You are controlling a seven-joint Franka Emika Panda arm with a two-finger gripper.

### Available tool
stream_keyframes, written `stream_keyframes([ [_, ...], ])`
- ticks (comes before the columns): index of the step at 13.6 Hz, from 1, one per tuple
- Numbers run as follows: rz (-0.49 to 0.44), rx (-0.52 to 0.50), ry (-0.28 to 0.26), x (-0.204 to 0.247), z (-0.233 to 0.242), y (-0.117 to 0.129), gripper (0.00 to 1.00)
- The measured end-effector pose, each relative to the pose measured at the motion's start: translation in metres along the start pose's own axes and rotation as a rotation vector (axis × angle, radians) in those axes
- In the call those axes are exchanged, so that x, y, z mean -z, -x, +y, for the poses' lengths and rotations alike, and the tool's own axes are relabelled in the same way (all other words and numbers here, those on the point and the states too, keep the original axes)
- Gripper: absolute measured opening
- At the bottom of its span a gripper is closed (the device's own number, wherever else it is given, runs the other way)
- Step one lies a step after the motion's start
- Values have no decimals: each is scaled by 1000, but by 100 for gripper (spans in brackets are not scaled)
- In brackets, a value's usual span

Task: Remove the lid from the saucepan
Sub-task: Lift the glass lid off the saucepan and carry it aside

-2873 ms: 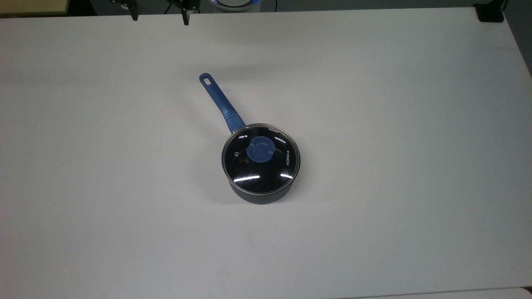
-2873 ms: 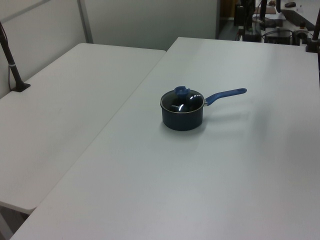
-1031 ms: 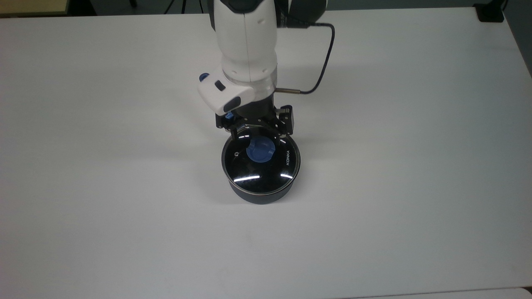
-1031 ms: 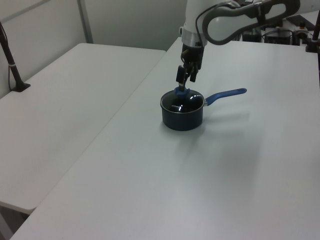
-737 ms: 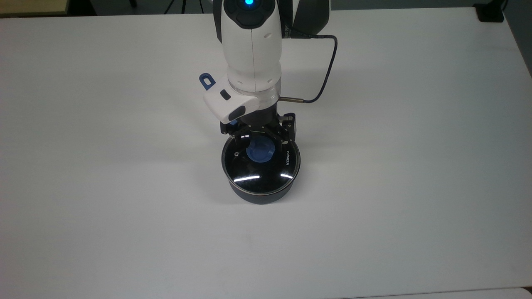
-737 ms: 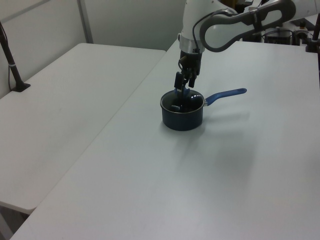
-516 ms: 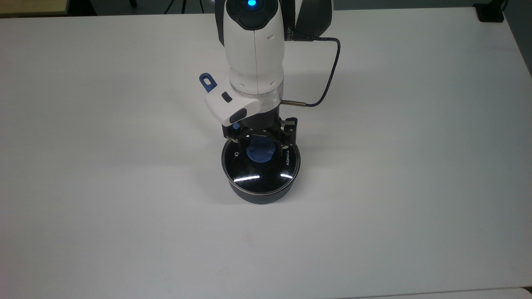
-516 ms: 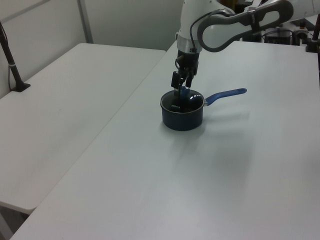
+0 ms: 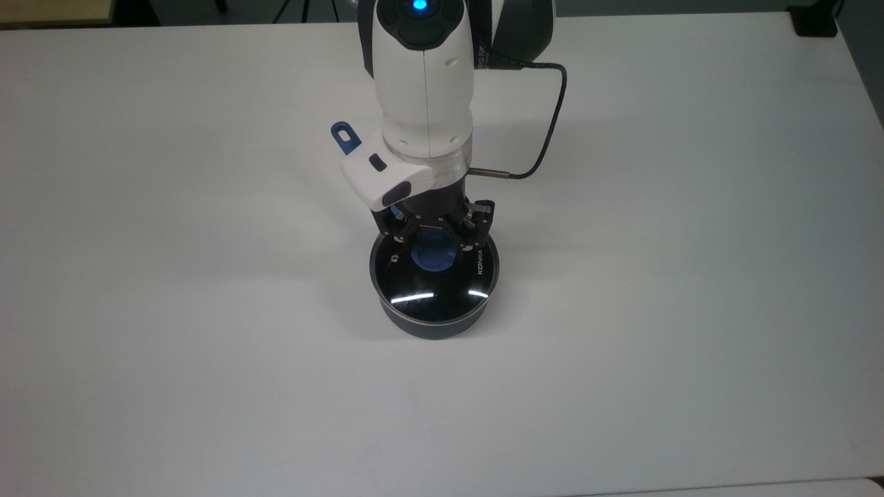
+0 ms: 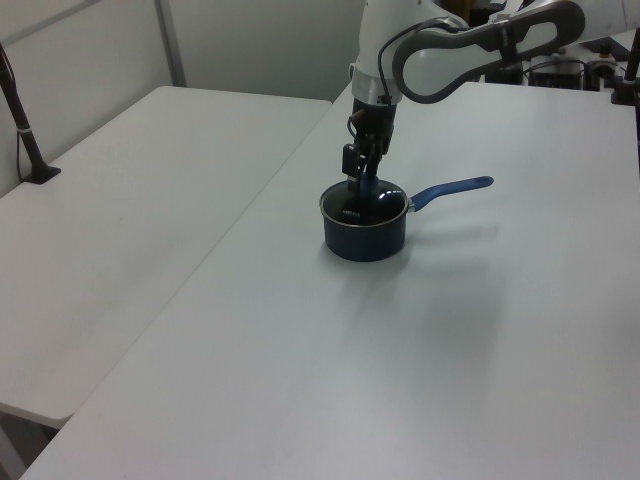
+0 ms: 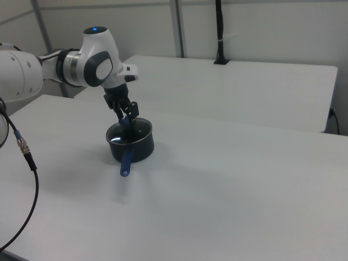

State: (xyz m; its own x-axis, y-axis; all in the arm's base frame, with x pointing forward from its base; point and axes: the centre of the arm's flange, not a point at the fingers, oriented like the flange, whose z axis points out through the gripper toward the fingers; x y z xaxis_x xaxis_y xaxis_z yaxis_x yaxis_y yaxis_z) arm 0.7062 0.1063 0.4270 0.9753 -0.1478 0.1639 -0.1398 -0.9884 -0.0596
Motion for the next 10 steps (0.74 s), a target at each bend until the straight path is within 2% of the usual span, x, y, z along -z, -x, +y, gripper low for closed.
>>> stream_keyframes([
  [3,8,-1,-1,4,1,-2,65],
  [6,29,2,-7,42,9,-5,65],
  [8,41,-1,-14,78,25,-3,65],
  [10,52,-1,0,89,55,-8,65],
])
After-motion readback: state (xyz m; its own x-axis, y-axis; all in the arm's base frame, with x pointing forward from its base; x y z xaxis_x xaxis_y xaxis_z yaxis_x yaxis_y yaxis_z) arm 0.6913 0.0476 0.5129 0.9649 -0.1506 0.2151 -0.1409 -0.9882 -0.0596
